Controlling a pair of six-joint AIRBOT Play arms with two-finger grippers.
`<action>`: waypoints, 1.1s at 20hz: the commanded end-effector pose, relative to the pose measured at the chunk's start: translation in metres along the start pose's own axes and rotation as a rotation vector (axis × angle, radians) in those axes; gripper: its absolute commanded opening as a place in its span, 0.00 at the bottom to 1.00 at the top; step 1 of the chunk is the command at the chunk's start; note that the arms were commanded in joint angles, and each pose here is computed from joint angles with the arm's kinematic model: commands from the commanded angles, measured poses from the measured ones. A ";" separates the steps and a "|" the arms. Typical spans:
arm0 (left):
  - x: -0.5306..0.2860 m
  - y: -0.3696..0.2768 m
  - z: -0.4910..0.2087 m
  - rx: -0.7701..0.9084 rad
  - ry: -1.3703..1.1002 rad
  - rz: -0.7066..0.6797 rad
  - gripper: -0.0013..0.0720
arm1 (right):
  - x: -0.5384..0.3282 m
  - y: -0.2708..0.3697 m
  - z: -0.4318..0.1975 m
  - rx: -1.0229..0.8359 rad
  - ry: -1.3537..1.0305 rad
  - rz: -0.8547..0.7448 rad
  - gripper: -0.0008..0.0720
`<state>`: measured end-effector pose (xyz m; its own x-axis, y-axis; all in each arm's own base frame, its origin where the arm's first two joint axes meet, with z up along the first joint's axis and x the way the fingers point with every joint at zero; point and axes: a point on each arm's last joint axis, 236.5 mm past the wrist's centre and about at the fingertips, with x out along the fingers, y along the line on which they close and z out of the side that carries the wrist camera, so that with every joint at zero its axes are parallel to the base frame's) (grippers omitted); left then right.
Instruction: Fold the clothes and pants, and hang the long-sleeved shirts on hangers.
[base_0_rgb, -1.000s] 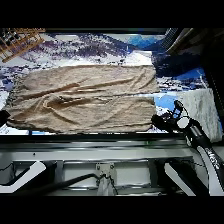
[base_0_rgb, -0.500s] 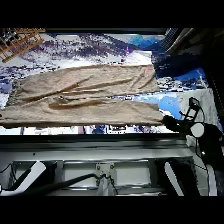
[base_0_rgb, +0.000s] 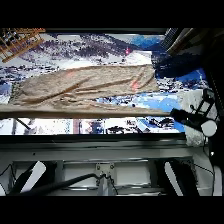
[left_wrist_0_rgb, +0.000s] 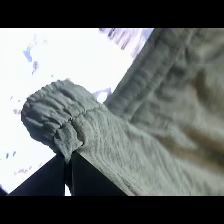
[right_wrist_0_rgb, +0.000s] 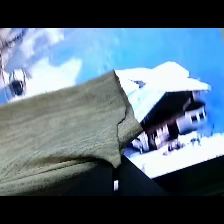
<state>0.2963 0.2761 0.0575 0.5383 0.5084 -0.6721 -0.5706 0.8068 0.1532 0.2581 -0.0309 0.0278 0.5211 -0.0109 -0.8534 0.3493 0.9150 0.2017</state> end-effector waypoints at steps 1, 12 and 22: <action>-0.010 -0.012 0.071 0.030 -0.289 0.006 0.03 | 0.014 0.008 0.057 -0.044 -0.054 -0.004 0.03; 0.093 -0.115 0.132 0.127 -0.337 -0.149 0.03 | 0.146 0.042 0.223 -0.093 -0.047 0.016 0.04; 0.193 -0.180 0.137 0.173 -0.286 -0.212 0.03 | 0.235 0.060 0.294 -0.071 -0.110 0.070 0.04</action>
<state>0.5732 0.2701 0.0205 0.8026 0.3796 -0.4602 -0.3401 0.9249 0.1697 0.6070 -0.0941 -0.0086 0.6081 0.0104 -0.7938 0.2617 0.9414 0.2128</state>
